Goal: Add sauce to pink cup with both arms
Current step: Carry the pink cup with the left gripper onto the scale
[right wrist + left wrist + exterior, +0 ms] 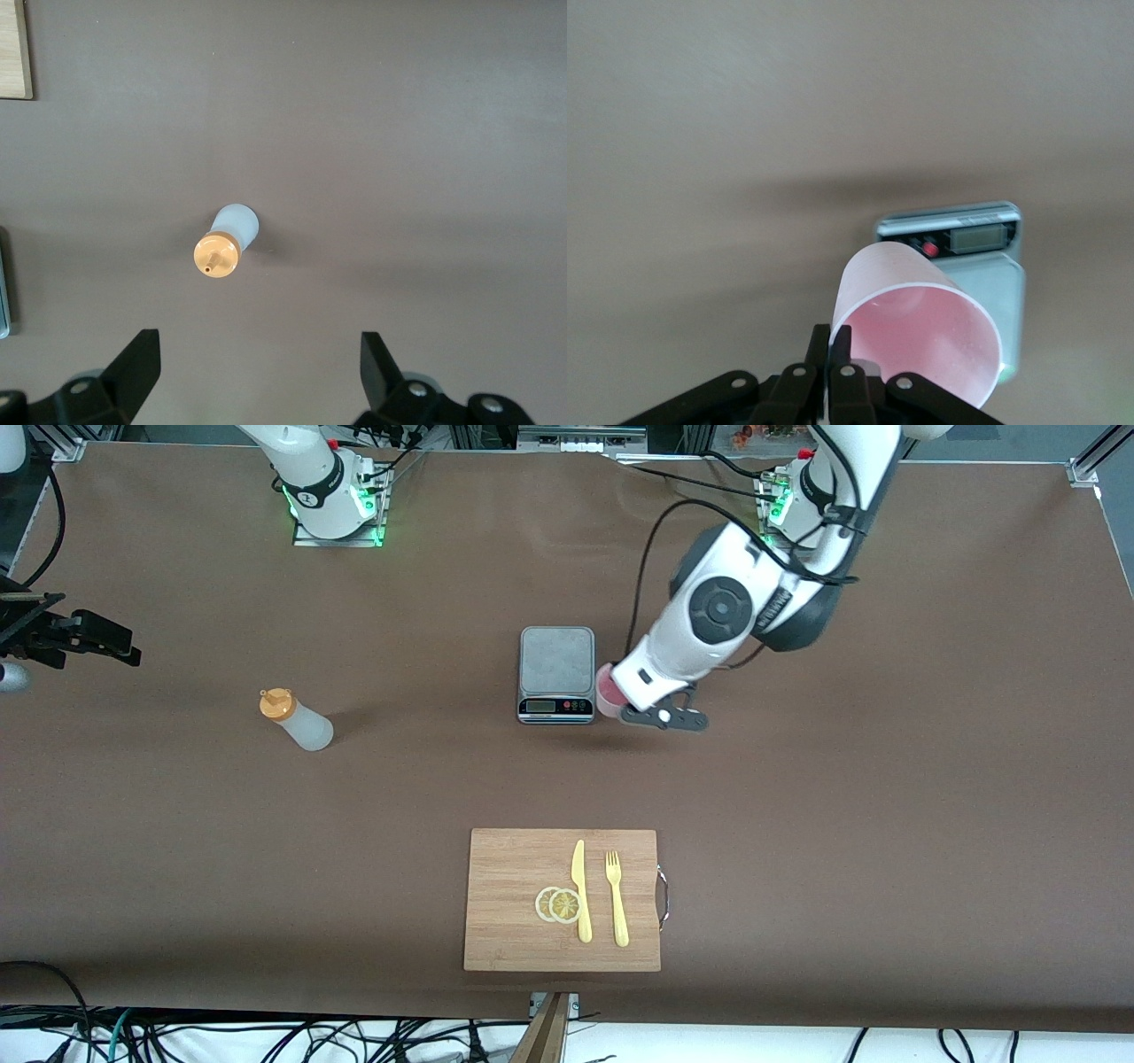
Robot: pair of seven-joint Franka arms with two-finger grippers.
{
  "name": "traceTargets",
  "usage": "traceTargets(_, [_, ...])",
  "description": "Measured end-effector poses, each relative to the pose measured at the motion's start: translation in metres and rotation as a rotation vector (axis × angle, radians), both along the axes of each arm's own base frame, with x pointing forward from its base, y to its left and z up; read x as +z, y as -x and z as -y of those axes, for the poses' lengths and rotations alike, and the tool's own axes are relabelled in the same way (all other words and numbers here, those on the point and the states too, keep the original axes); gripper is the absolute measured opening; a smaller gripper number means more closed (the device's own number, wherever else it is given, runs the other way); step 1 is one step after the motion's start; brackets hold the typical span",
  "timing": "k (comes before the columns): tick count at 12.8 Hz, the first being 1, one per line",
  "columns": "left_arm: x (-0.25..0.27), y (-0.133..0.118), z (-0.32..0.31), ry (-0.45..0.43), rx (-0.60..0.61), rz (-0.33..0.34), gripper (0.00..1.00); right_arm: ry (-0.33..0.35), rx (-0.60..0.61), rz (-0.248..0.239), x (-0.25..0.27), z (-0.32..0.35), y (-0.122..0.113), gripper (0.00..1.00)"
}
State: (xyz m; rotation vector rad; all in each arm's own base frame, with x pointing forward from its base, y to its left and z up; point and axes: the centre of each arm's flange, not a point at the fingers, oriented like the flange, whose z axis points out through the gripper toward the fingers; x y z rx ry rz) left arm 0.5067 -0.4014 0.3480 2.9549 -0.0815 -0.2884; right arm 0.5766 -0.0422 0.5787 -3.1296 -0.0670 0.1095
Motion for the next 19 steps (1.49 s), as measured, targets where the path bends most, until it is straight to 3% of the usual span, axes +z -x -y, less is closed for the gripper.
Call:
traceTargets(7, [-0.040, 0.072, 0.091, -0.024, 0.054, 0.011, 0.03, 0.000, 0.000, -0.003, -0.002, 0.000, -0.001, 1.00])
traceTargets(18, [-0.071, 0.091, 0.090, -0.059, 0.035, 0.026, 0.03, 0.000, 0.000, -0.003, -0.002, 0.000, -0.001, 1.00])
traceTargets(19, [-0.072, 0.092, 0.091, -0.059, 0.035, 0.027, 0.08, 0.000, 0.000, -0.003, -0.002, 0.000, -0.001, 1.00])
